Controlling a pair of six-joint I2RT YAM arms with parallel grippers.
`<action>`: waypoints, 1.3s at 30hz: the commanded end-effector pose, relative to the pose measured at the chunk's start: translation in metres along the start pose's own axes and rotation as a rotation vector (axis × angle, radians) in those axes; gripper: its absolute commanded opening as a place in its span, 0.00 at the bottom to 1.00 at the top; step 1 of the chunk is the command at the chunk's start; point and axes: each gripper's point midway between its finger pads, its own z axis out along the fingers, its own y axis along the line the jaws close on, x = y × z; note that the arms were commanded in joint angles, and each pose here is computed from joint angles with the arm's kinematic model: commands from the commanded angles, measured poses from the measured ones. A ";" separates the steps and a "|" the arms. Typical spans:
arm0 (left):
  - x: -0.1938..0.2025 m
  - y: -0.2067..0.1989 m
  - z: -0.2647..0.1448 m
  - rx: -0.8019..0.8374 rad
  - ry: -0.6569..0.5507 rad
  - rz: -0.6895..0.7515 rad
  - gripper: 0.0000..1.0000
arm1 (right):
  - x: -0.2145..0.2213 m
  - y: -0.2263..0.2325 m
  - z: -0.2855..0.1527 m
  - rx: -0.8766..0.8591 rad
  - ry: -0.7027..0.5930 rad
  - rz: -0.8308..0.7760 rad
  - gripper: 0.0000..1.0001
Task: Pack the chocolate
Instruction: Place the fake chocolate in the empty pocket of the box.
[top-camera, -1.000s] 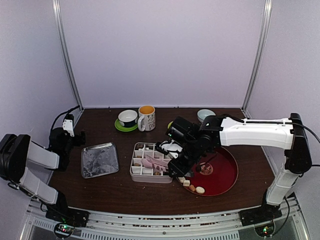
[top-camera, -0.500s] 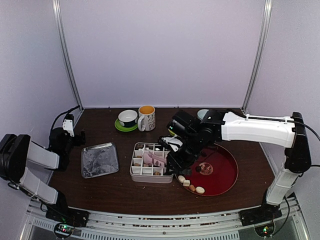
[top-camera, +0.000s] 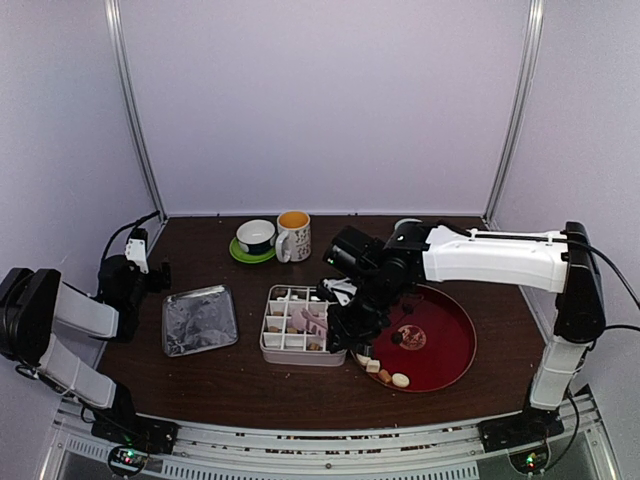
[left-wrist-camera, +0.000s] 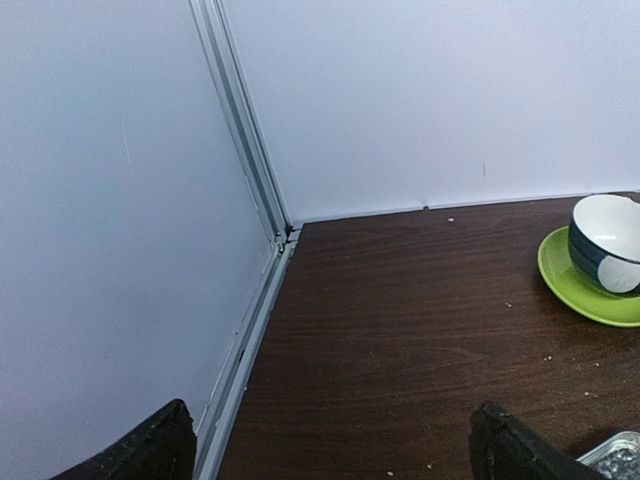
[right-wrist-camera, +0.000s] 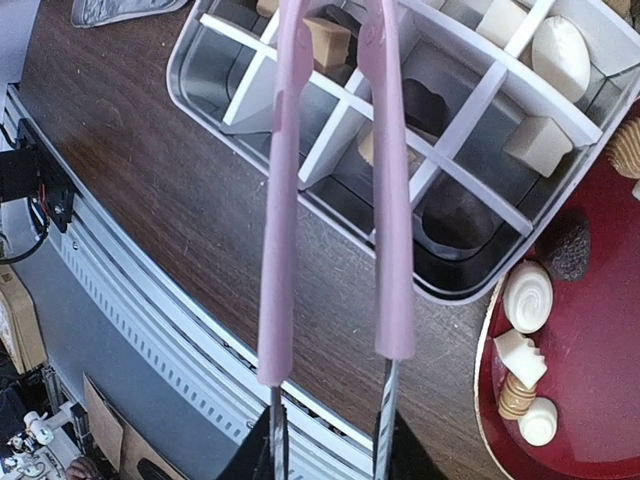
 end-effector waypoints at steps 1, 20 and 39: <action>-0.018 0.005 0.001 -0.011 -0.066 -0.001 0.98 | -0.006 0.007 -0.003 -0.016 0.002 0.041 0.29; -0.018 0.005 0.001 -0.012 -0.066 -0.002 0.98 | -0.011 0.015 0.001 0.067 0.074 0.052 0.32; -0.019 0.005 0.001 -0.012 -0.068 -0.001 0.98 | -0.025 0.036 -0.015 0.044 0.035 0.011 0.31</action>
